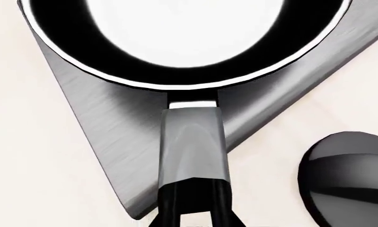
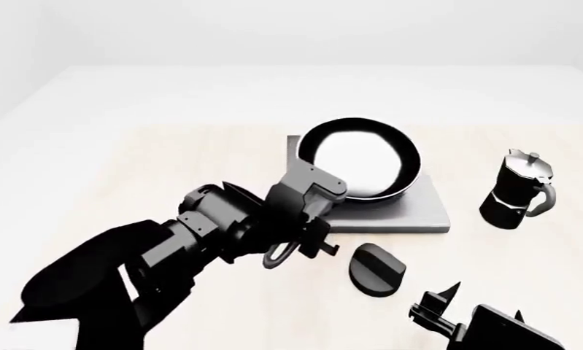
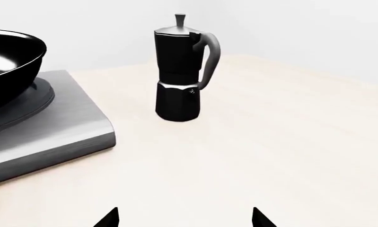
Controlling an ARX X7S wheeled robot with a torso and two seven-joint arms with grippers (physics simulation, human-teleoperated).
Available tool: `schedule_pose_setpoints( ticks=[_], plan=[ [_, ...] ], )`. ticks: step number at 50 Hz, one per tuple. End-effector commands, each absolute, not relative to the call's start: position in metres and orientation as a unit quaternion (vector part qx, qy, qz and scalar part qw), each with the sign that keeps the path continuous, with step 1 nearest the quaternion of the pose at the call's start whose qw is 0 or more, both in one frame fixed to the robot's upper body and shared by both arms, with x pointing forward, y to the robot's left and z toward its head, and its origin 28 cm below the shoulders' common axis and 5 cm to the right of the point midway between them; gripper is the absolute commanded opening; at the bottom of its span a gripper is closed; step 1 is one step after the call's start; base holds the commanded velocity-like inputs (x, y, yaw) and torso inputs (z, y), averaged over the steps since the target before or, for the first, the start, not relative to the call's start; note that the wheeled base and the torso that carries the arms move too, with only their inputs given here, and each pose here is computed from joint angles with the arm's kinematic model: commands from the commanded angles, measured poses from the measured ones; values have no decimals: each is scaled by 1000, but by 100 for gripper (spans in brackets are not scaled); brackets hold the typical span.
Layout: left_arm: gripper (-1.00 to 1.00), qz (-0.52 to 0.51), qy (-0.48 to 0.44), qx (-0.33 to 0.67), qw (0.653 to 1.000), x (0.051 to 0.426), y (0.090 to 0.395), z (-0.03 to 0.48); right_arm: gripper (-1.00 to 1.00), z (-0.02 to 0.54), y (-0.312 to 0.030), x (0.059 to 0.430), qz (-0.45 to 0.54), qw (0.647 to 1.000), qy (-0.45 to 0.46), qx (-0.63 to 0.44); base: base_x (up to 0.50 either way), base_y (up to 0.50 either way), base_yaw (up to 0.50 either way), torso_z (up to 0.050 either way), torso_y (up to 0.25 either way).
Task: Turn on the stove and put the frying pan on it.
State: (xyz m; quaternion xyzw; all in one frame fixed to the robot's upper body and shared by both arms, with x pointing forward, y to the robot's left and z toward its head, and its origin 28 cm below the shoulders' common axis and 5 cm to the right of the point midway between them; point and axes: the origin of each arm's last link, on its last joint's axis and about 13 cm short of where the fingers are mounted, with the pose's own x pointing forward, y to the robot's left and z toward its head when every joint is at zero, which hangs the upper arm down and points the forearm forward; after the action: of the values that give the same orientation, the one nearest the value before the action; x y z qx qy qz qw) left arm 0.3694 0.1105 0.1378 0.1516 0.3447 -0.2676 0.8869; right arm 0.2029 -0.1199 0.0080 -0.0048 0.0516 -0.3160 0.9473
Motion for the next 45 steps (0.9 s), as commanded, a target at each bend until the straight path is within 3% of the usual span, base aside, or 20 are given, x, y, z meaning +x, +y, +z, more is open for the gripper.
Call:
schedule_pose_setpoints(
  ticks=[1,2,17,31,45],
  plan=[
    [-100,-249,308,158,905,377,110,148,100,8,-120,203,-315,948,52,-5,0,0,0,0,0],
    [100,-260,307,150,903,376,108,149,100,8,-120,203,-315,948,52,-5,0,0,0,0,0],
    [100,-282,269,129,912,377,104,159,100,8,-120,205,-315,947,54,-5,0,0,0,0,0],
    [100,-312,184,65,930,352,120,209,100,8,-120,203,-316,947,53,-5,0,0,0,0,0],
    [100,-268,94,53,958,310,134,209,100,8,-120,202,-315,948,52,-5,0,0,0,0,0]
  ],
)
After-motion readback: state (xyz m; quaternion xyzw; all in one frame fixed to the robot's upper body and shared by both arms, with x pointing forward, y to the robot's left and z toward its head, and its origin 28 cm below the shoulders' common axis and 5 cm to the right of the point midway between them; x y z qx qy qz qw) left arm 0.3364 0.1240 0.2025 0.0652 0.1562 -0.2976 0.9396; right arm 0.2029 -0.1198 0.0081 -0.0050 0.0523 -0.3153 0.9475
